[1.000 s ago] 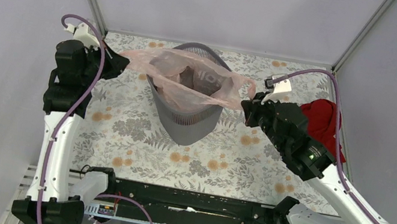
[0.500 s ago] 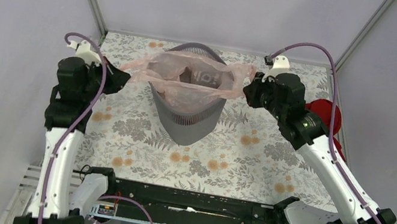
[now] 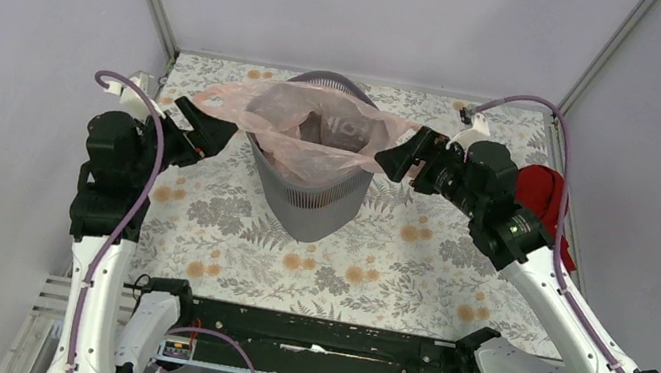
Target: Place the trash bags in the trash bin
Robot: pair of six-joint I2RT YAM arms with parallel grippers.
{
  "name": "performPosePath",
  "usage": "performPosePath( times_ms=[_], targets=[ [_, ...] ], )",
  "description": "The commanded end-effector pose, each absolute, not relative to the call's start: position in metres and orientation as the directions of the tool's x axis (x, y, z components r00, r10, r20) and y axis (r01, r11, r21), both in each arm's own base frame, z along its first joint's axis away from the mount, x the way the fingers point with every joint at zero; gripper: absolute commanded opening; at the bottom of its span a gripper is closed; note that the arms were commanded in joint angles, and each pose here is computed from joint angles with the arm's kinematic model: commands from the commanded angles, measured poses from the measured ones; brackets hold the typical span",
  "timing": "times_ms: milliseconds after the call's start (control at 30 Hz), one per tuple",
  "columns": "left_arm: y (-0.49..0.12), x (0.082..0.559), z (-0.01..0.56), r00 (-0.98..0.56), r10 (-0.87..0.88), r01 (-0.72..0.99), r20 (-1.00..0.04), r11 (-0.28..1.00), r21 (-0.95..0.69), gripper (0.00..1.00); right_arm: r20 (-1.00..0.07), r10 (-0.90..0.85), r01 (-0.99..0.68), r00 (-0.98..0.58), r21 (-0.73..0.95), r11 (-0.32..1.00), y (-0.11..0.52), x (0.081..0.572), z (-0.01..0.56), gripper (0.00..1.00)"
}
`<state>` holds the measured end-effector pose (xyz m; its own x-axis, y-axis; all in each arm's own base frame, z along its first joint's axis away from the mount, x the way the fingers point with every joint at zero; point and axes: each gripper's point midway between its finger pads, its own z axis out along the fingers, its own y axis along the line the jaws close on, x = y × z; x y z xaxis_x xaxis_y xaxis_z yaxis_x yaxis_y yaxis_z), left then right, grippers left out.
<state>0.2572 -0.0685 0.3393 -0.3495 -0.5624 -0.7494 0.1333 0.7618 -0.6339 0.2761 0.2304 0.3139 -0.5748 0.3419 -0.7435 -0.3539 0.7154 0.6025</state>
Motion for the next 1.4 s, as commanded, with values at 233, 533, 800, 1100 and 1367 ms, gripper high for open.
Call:
performPosePath(
  times_ms=[233, 533, 800, 1100, 1367],
  targets=[
    [-0.085, 0.271, 0.352, -0.372, -0.652, 0.199, -0.661, 0.64, -0.742, 0.89, -0.538, 0.606, -0.186, -0.586, 0.817, 0.546, 0.222, 0.264, 0.331, 0.98],
    [-0.078, 0.293, 0.357, -0.343, -0.657, 0.188, -0.671, 0.652, -0.734, 0.69, -0.424, 0.694, -0.1, -0.582, 0.884, 0.456, 0.226, 0.273, 0.326, 0.72],
    [-0.078, 0.289, 0.35, -0.36, -0.644, 0.178, -0.675, 0.663, -0.728, 0.11, -0.392, 0.672, -0.095, -0.629, 0.896, 0.434, 0.23, 0.262, 0.319, 0.26],
    [-0.071, 0.247, 0.315, -0.392, -0.549, 0.122, -0.738, 0.765, -0.633, 0.0, -0.494, 0.508, -0.206, -0.705, 0.829, 0.52, 0.228, 0.225, 0.276, 0.09],
    [-0.046, 0.238, 0.291, -0.348, -0.514, 0.003, -0.784, 0.835, -0.55, 0.0, -0.522, 0.386, -0.314, -0.76, 0.816, 0.486, 0.242, 0.208, 0.271, 0.12]
  ],
)
